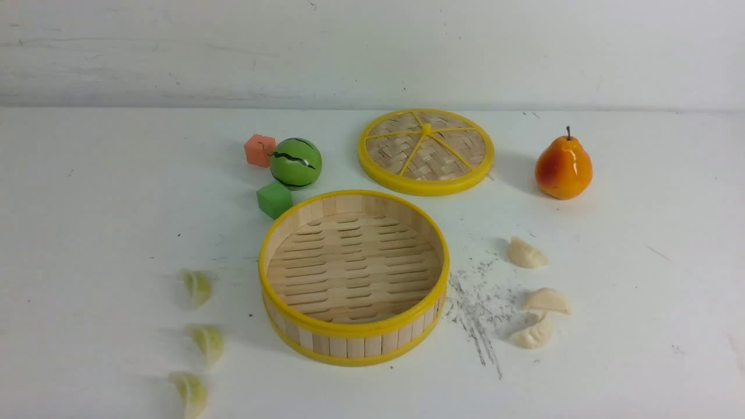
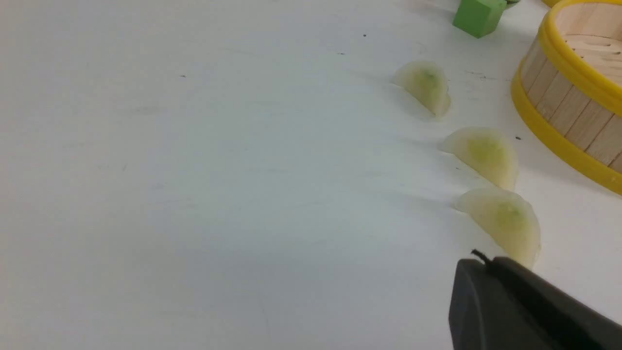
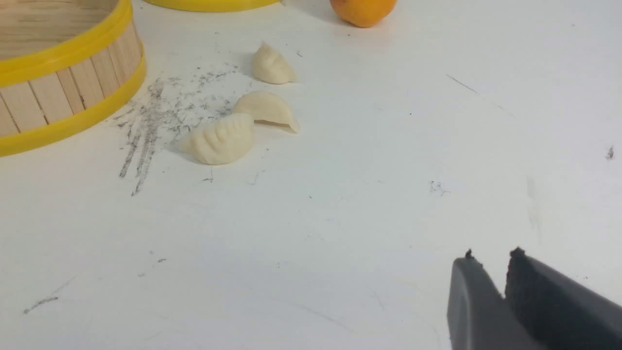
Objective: Put the dumplings into the steamer on the white table.
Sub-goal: 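Reach for and grasp a dumpling on the table with the left gripper, then place the dumpling into the bamboo steamer basket with the left gripper, then reach for and grasp a dumpling on the table with the left gripper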
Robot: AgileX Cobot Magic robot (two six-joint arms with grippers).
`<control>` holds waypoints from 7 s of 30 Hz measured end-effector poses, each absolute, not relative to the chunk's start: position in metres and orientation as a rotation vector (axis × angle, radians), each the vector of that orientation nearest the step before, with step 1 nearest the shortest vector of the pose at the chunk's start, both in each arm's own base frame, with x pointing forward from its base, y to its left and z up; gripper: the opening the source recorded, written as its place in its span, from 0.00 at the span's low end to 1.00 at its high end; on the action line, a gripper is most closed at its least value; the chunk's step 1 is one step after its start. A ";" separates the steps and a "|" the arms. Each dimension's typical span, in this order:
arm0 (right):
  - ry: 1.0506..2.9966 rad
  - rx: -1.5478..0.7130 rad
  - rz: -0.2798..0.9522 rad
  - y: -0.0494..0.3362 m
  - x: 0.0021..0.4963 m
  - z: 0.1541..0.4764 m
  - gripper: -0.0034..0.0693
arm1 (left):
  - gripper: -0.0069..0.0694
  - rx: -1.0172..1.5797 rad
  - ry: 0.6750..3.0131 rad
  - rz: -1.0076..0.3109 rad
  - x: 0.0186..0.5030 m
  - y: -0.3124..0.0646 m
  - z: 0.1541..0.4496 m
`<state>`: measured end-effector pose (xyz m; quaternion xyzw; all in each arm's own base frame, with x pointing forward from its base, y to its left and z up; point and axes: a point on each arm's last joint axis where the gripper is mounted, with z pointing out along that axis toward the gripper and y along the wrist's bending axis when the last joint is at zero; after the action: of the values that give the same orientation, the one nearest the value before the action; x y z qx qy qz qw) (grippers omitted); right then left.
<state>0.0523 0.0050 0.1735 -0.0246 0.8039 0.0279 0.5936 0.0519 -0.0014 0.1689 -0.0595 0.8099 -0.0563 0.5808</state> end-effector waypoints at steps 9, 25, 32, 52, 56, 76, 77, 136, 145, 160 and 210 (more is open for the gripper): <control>1.868 -0.057 0.065 0.005 0.052 0.174 0.20 | 0.08 -0.139 1.893 -0.132 0.052 -0.001 0.169; 1.868 -0.057 0.065 0.005 0.052 0.174 0.20 | 0.09 -0.112 1.876 -0.092 0.052 0.000 0.170; 1.868 -0.057 0.065 0.005 0.052 0.174 0.20 | 0.10 -0.104 1.792 -0.096 0.054 0.000 0.178; 1.238 -0.039 0.017 0.002 0.052 0.228 0.23 | 0.12 -0.047 1.052 -0.146 0.045 -0.002 0.243; 1.092 0.001 0.065 0.001 0.047 0.240 0.24 | 0.12 -0.087 0.963 -0.243 0.040 -0.002 0.250; 1.246 0.060 0.189 0.004 0.061 0.332 0.02 | 0.07 -0.226 1.131 -0.413 0.054 -0.002 0.373; 1.335 0.040 0.142 0.004 0.070 0.331 0.02 | 0.07 -0.226 1.185 -0.392 0.067 -0.003 0.371; 2.290 -0.149 0.474 0.039 0.148 0.251 0.05 | 0.35 -0.352 2.674 -0.064 0.381 -0.059 0.166; 2.286 -0.135 0.491 0.039 0.148 0.252 0.06 | 0.35 -0.210 2.429 -0.278 0.379 -0.085 0.304; 2.293 -0.135 0.504 0.040 0.147 0.251 0.08 | 0.35 -0.135 2.650 -0.393 0.420 -0.183 0.213; 2.296 -0.125 0.531 0.042 0.147 0.252 0.13 | 0.56 -0.464 2.618 -0.175 0.301 -0.105 0.197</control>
<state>0.1469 0.0416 0.2516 -0.0491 0.8995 0.2079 0.3812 0.3006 -0.1050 0.1967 -0.1690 0.9548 -0.0637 0.2363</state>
